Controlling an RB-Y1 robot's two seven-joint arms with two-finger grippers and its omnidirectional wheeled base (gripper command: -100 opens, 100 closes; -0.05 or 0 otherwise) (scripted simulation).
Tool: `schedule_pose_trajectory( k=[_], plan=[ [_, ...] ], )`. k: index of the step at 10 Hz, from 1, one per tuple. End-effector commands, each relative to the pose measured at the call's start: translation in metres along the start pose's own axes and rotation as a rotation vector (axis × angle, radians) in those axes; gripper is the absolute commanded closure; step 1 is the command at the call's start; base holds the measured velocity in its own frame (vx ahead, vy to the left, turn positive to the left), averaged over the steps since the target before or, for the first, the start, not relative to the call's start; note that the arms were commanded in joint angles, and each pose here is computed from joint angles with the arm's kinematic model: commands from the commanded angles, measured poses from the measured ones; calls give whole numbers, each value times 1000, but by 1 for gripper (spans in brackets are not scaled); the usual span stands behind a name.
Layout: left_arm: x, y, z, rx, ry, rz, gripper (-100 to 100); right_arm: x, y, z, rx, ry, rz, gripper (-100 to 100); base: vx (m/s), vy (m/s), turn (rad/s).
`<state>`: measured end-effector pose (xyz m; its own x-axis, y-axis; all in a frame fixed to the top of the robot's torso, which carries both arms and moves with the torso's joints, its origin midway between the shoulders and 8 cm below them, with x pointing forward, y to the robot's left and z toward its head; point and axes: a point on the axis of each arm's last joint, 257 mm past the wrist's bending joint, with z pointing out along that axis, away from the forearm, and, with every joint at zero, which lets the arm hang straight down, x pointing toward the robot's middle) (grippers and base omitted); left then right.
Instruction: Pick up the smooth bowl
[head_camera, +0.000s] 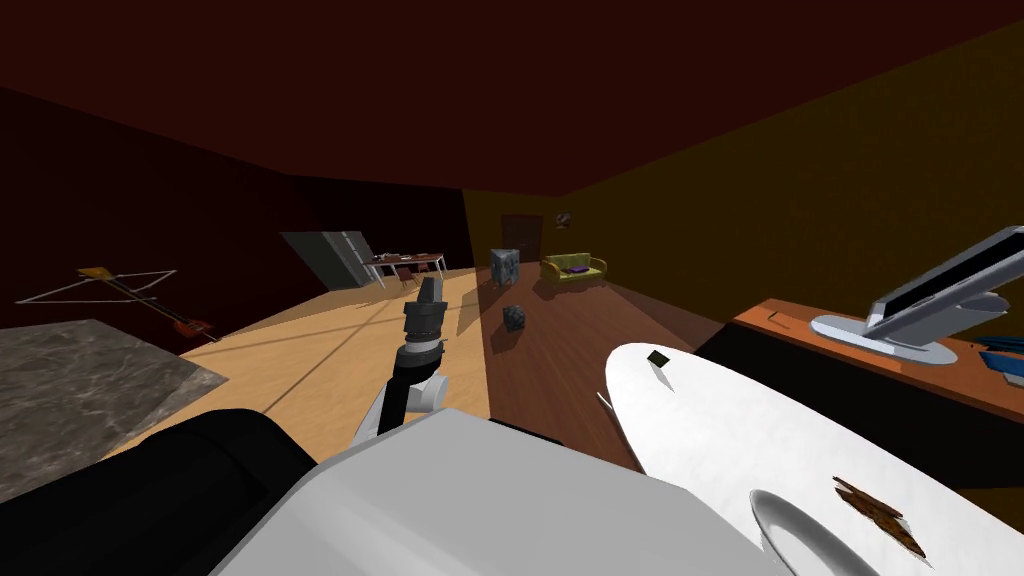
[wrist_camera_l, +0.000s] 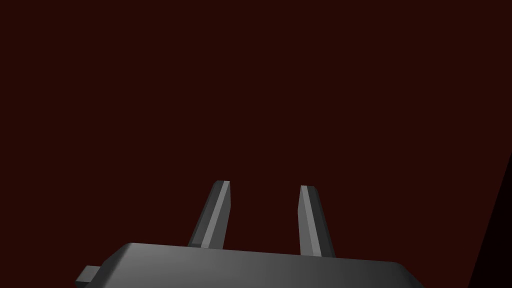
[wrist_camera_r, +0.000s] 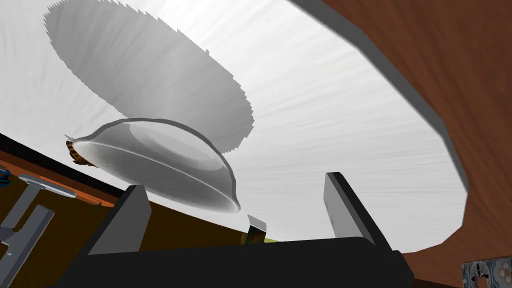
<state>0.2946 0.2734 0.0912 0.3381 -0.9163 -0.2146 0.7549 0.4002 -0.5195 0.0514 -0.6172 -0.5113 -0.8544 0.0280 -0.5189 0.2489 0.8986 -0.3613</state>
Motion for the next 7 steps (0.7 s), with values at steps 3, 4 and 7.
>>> schedule_pose_trajectory(
  k=[3,4,7],
  plan=[
    [0,0,0,0,0,0,0,26,-23,3,69,77,-103,-100,86,-23,81],
    [0,0,0,0,0,0,0,32,-28,4,88,100,-136,-100,89,-26,123],
    [0,0,0,0,0,0,0,46,-36,8,126,152,-217,-100,91,-35,99]
  ],
)
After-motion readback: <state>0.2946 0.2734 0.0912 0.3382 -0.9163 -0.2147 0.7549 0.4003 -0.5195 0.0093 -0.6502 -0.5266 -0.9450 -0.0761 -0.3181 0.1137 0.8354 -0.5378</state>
